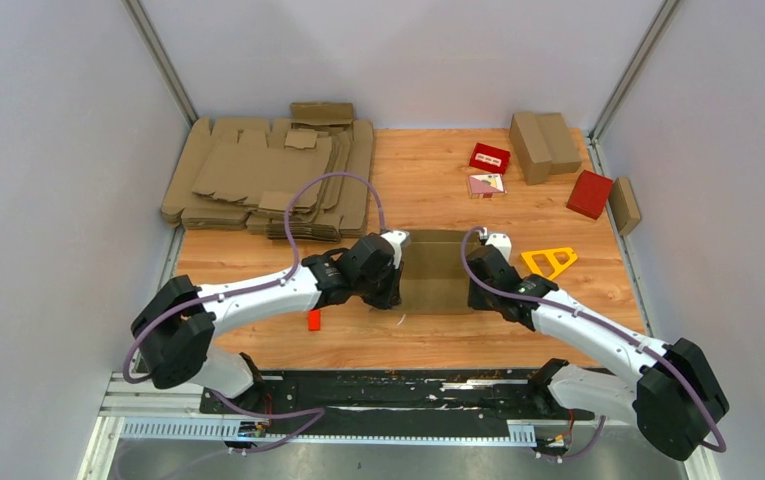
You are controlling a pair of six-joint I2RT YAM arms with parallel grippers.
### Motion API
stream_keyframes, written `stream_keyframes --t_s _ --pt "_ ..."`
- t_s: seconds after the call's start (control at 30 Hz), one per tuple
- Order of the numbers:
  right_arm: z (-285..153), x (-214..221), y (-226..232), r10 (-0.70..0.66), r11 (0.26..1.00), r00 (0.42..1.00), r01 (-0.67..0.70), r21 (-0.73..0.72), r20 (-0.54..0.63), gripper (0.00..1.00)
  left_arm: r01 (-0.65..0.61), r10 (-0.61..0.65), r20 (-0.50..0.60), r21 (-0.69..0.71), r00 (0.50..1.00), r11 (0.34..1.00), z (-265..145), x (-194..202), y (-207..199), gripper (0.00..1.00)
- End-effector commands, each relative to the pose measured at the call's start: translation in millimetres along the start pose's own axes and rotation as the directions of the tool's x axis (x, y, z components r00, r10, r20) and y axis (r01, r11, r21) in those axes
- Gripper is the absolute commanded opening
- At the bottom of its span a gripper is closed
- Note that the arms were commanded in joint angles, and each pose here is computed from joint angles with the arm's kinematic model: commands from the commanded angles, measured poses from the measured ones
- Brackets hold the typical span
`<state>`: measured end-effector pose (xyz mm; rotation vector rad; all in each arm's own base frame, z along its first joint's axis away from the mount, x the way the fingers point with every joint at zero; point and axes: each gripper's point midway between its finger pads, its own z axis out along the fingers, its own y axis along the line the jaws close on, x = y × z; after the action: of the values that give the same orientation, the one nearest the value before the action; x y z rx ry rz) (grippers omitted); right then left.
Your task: Fold the paper box
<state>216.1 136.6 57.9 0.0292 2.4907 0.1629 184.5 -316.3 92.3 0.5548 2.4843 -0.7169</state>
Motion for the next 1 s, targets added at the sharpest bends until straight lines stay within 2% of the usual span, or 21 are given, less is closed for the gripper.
stream_keyframes --t_s 0.0,0.1,0.17,0.23,0.27,0.4,0.43,0.53,0.63,0.97 --pt "-6.6 -19.8 14.9 0.027 0.999 0.998 -0.025 -0.040 0.048 0.00 -0.037 0.034 0.042 0.080 0.999 0.996 0.0 -22.4 -24.3 0.06" --pt "-6.1 -19.5 12.0 0.019 0.999 0.999 -0.018 -0.026 0.049 0.01 -0.049 0.046 0.063 0.050 0.997 0.998 -5.1 -25.4 -18.6 0.19" --pt "-6.2 -19.6 12.5 0.010 0.999 0.999 -0.008 -0.032 0.051 0.01 -0.048 0.047 0.105 0.013 0.993 0.999 -12.8 -27.5 -9.4 0.36" --pt "-5.8 -18.2 13.7 -0.001 0.999 0.999 0.004 -0.046 0.052 0.02 -0.036 0.041 0.148 -0.036 0.988 0.999 -20.9 -27.9 3.7 0.61" --pt "-6.0 -17.7 13.8 -0.002 0.999 0.999 0.005 -0.050 0.054 0.02 -0.026 0.034 0.167 -0.054 0.985 0.998 -24.6 -26.5 10.8 0.70" --pt "-5.9 -15.7 11.9 0.001 0.999 0.998 0.002 -0.053 0.061 0.03 0.076 -0.065 0.278 -0.031 0.959 0.997 -39.3 -26.1 33.8 0.96" --pt "-5.9 -15.4 11.4 0.002 0.999 0.998 0.001 -0.052 0.062 0.03 0.111 -0.102 0.293 -0.014 0.951 0.994 -38.1 -22.4 42.3 0.99" --pt "-6.0 -14.3 10.5 0.002 0.999 0.998 0.001 -0.050 0.062 0.03 0.199 -0.228 0.381 0.114 0.896 0.973 -49.0 -25.0 56.2 1.00" --pt "-6.0 -13.3 10.4 0.002 0.999 0.998 0.001 -0.052 0.059 0.03 0.261 -0.322 0.401 0.200 0.858 0.944 -48.4 -14.5 69.3 1.00" --pt "-7.2 -13.4 15.1 0.008 0.997 0.998 -0.004 -0.078 0.056 0.02 0.325 -0.515 0.313 0.497 0.798 0.805 -36.0 -22.5 43.0 1.00"
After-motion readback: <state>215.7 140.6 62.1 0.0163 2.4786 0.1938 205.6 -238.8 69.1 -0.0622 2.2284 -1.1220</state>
